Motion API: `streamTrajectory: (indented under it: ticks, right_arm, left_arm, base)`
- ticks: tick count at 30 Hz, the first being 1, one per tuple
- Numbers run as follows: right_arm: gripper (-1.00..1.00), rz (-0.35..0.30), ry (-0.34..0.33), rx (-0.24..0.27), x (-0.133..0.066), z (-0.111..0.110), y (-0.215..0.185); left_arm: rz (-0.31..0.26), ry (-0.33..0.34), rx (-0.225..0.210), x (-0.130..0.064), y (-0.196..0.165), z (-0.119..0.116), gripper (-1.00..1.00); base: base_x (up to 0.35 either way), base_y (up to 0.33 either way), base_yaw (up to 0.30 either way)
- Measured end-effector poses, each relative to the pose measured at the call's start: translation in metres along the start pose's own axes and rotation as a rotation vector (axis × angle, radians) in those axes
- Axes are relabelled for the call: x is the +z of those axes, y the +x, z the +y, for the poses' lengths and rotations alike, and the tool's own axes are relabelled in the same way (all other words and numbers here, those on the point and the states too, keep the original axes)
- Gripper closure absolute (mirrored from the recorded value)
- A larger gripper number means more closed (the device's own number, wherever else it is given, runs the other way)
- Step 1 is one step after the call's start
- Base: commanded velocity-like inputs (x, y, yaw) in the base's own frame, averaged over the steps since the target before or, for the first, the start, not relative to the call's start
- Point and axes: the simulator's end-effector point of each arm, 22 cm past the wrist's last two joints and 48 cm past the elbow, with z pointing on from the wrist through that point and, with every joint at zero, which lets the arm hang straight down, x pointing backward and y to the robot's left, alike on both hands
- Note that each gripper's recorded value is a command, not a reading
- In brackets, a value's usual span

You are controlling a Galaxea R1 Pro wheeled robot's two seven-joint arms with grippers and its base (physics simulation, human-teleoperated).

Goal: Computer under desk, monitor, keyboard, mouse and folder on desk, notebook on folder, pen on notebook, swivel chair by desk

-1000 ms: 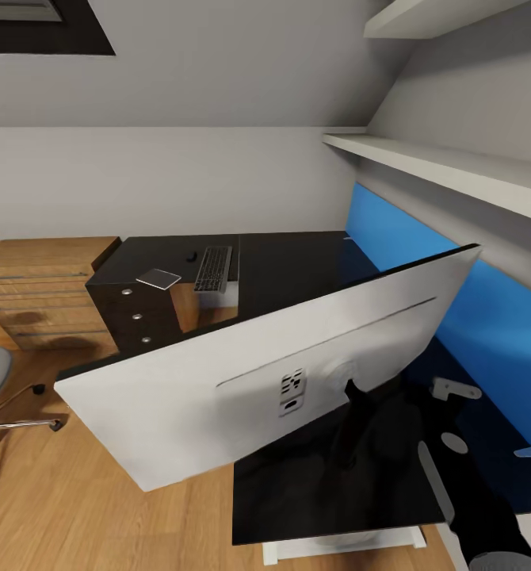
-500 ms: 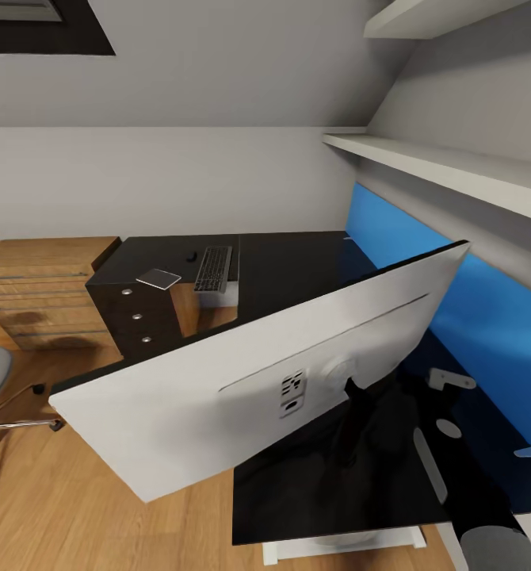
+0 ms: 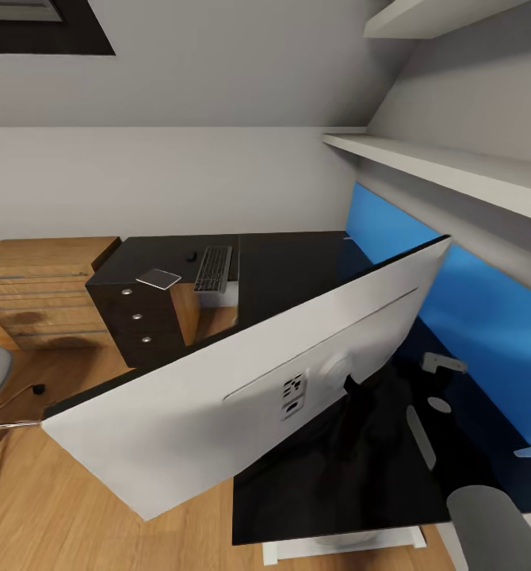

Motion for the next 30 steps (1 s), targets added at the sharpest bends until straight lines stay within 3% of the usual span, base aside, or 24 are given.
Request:
streamTrajectory:
  ticks: [15,30]
  right_arm:
    - [-1.00,-0.016,-0.002,0.012,0.008,0.007,-0.017]
    - [-1.00,0.014,0.009,0.013,0.012,0.002,-0.004]
  left_arm:
    - [-0.001,-0.001,0.000,0.000,0.000,0.000,-1.00]
    - [0.000,-0.001,0.000,0.000,0.000,0.000,-1.00]
  base:
    - [0.000,0.000,0.000]
    - [-0.064,0.000,0.000]
